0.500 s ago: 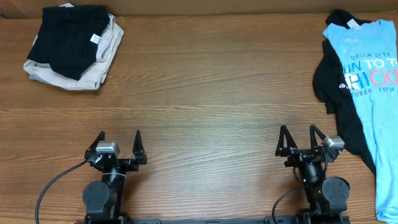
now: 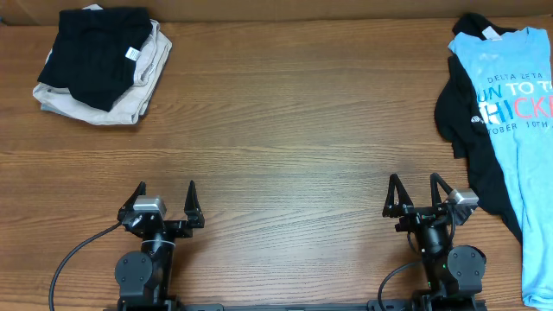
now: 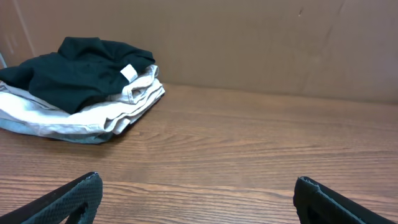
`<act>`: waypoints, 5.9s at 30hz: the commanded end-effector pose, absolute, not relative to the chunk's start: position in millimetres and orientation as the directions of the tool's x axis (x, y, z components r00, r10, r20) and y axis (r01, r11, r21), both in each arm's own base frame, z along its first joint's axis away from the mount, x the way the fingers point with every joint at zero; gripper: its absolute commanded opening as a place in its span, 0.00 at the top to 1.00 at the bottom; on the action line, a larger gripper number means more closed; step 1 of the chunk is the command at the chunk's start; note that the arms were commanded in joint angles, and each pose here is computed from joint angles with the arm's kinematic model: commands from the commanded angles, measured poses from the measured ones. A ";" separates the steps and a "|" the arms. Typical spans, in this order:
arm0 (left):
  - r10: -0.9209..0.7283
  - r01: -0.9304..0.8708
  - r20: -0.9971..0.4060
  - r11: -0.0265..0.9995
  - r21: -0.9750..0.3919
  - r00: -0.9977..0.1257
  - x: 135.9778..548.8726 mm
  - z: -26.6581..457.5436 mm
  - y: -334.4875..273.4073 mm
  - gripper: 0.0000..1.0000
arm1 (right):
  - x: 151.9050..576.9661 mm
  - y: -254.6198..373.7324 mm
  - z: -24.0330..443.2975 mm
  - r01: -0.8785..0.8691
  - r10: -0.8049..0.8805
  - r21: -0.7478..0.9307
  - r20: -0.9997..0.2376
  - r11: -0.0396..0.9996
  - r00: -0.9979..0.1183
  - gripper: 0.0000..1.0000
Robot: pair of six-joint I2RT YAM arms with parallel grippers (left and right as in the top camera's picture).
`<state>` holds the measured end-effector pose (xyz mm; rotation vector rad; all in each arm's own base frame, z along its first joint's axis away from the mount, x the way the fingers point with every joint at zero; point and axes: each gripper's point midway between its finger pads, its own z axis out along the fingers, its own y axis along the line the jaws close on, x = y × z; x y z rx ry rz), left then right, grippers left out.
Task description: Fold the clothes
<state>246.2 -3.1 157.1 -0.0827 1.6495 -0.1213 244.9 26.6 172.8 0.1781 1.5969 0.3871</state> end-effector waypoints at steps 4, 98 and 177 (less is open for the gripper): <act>-0.136 0.011 -0.988 0.990 -0.138 -0.077 246.2 156.5 -2.2 0.00 | 245.0 25.8 171.3 -0.117 0.347 0.352 -0.936 0.929 -0.062 0.00; 0.023 0.190 -0.580 0.955 -0.229 -0.814 399.3 231.6 -45.9 0.00 | 406.0 19.3 284.1 0.126 0.248 0.227 -0.662 0.966 -0.707 0.00; 0.025 0.321 -0.656 0.886 -0.334 -0.754 414.6 256.1 -76.2 0.00 | 433.9 -242.3 40.2 0.682 0.696 0.178 -0.335 0.709 -0.636 0.96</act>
